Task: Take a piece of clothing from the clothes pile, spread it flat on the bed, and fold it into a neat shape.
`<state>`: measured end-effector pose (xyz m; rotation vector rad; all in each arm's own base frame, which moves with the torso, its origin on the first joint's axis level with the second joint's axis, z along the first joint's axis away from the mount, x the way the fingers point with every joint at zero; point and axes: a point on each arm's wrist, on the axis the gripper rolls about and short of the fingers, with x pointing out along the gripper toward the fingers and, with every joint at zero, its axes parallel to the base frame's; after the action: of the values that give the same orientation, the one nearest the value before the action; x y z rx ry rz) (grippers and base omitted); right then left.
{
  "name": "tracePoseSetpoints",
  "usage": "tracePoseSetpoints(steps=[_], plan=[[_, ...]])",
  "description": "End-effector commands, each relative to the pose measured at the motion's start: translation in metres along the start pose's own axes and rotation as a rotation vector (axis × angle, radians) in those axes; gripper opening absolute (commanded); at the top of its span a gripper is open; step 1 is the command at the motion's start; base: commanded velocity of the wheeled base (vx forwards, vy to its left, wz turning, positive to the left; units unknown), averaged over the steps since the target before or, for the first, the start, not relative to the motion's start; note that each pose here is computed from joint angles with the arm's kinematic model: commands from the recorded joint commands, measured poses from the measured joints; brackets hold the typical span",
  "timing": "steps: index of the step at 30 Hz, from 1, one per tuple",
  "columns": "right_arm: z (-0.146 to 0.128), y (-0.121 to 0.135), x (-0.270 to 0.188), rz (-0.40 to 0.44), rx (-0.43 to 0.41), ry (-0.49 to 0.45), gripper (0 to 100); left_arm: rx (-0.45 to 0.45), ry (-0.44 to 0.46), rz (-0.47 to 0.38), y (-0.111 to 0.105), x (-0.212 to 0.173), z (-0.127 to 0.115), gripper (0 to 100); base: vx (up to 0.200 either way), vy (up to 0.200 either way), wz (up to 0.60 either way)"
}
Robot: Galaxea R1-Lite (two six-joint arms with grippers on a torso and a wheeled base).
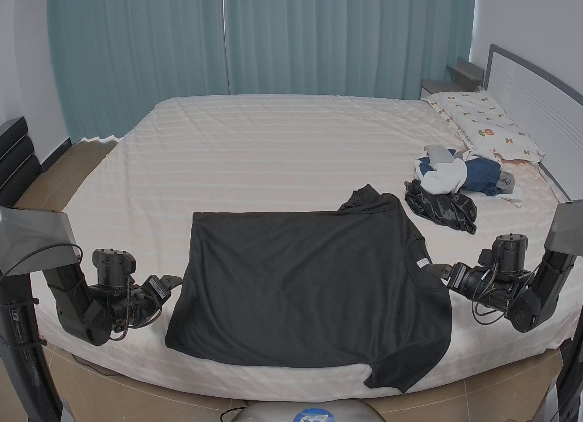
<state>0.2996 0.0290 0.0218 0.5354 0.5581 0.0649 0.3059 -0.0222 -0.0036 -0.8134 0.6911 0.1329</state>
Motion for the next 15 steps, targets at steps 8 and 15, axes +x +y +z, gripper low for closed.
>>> tracePoseSetpoints(steps=[8, 15], plan=[[-0.012, 0.004, -0.022, 0.021, -0.009, 0.024, 100, 0.150, 0.108, 0.022, 0.017, -0.022, -0.036, 100, 0.000, 0.000, 0.00], [-0.017, 0.008, -0.020, 0.032, -0.016, 0.041, 100, 0.217, 0.109, 0.005, 0.014, -0.002, -0.033, 100, 0.000, 0.000, 0.00]])
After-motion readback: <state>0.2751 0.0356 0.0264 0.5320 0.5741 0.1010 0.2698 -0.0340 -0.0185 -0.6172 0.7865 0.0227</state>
